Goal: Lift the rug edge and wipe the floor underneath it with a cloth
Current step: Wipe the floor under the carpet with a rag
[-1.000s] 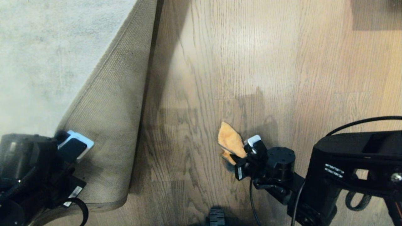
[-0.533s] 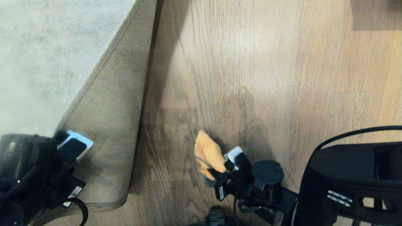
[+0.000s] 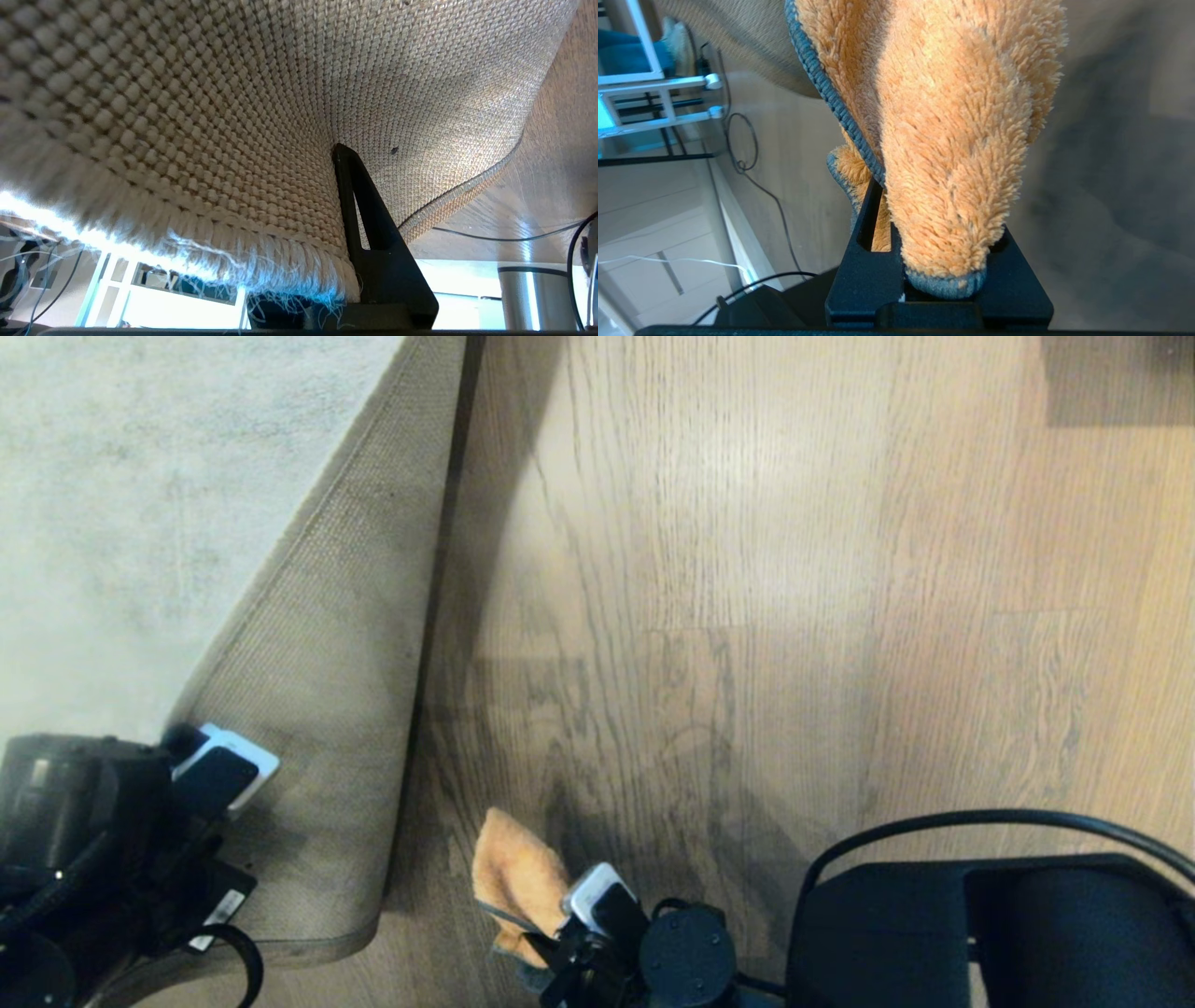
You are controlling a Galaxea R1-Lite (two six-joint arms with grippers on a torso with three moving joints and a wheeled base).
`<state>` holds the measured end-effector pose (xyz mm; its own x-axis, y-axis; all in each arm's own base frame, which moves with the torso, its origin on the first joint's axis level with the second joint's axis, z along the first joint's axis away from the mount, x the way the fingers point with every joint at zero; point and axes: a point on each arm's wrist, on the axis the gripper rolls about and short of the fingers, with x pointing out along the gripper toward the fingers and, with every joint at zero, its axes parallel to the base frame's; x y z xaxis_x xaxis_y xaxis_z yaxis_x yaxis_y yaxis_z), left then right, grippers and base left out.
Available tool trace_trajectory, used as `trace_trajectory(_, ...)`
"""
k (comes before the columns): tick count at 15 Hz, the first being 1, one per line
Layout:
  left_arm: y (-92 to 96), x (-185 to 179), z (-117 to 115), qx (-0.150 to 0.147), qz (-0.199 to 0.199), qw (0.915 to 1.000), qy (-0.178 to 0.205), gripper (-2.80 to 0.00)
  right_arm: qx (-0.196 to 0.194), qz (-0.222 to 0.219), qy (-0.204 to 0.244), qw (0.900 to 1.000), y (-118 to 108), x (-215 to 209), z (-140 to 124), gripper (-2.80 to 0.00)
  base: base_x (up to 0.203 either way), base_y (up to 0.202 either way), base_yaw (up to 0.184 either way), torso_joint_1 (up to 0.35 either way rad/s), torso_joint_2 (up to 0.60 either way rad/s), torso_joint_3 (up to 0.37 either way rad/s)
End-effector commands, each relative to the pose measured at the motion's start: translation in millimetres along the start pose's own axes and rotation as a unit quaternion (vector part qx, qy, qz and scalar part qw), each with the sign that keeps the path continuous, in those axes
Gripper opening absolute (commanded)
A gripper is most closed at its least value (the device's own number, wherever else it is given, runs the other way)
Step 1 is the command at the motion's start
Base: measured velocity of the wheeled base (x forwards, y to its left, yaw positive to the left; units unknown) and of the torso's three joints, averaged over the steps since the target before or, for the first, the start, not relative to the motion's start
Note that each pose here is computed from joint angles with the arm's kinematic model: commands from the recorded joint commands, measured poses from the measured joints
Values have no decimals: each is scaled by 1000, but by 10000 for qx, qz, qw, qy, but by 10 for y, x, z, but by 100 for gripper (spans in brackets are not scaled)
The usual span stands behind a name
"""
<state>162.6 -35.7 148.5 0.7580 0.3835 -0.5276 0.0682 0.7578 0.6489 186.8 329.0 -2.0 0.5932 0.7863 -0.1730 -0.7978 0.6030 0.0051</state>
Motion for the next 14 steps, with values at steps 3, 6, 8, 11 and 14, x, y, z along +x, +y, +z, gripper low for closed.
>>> trace_trajectory(3,-6,10,4,26,16,10000,25,-280,-6,140,-90,9999,158,295,-334,-280,0,0,0,0,0,0)
trace_trajectory(6,-16,24,5,49,-3,10000,52,-280,1,170,-132,9998,214,436,-480,-280,0,0,0,0,0,0)
trace_trajectory(8,-20,29,6,56,-7,10000,61,-280,74,88,-219,9997,235,539,-550,-280,0,0,0,0,0,0)
trace_trajectory(11,-25,28,-5,66,-13,9999,74,-280,162,67,-352,9992,248,639,-582,-280,0,0,0,0,0,0)
trace_trajectory(14,-25,28,-5,66,-13,9999,74,-280,179,20,-393,9991,242,655,-570,-280,0,0,0,0,0,0)
